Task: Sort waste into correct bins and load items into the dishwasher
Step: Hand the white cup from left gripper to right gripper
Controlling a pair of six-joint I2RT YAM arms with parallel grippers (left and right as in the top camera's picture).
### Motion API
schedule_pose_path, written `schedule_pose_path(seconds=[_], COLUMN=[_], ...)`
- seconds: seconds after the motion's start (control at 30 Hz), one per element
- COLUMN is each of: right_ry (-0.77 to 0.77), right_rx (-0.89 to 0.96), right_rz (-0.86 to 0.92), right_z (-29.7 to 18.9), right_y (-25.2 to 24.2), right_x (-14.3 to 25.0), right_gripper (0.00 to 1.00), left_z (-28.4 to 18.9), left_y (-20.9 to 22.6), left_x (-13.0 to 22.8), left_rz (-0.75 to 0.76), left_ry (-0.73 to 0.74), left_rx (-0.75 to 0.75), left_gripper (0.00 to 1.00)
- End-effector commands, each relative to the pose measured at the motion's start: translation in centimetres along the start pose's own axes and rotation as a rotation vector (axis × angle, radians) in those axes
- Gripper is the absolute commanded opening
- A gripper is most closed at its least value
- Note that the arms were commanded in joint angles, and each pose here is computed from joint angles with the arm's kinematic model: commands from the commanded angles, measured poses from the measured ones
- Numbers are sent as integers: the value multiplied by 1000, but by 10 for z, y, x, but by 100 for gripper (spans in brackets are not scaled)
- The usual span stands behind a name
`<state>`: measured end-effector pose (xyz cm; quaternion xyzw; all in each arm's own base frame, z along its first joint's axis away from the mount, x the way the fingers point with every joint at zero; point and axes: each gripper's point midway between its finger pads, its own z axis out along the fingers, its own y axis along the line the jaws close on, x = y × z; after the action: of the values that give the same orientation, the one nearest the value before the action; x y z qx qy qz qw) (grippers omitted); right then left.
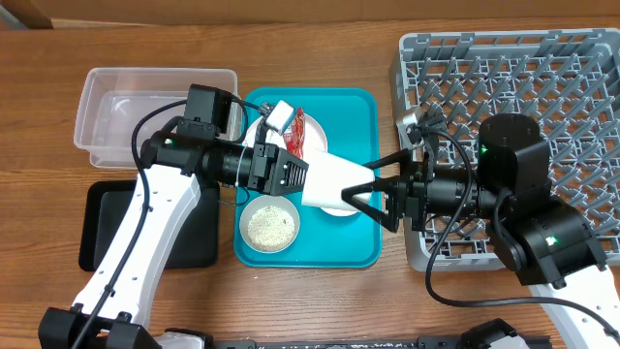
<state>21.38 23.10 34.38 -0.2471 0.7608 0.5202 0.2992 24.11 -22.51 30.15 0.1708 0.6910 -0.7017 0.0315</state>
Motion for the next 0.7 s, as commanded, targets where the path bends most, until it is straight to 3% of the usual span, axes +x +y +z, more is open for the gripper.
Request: schedule_pose_path(seconds=[0.0,0.13,0.17,0.2,0.37,0.67], right_ry=[-7,8,13,19,29,41], right_rx=[-34,-50,-55,-62,-63,-40], right_rz=[-26,-30,-32,-38,-34,-10], right_z=[-3,0,1,2,4,4], right_y=[15,20,21,23,25,20], right_x=[-5,-2,-1,1,4,8], right_gripper=[68,64,66,77,85,58], left_z=[1,2,2,2,2,2], left_y=[-5,-5,-5,-5,-5,-5], left_x=[-1,-1,-1,-2,-2,-2], left_rz=[37,57,62,68,72,72], left_ry=[8,10,10,9,10,9], left_rx=[26,26,26,25,26,25], left_gripper=[4,4,4,4,4,4])
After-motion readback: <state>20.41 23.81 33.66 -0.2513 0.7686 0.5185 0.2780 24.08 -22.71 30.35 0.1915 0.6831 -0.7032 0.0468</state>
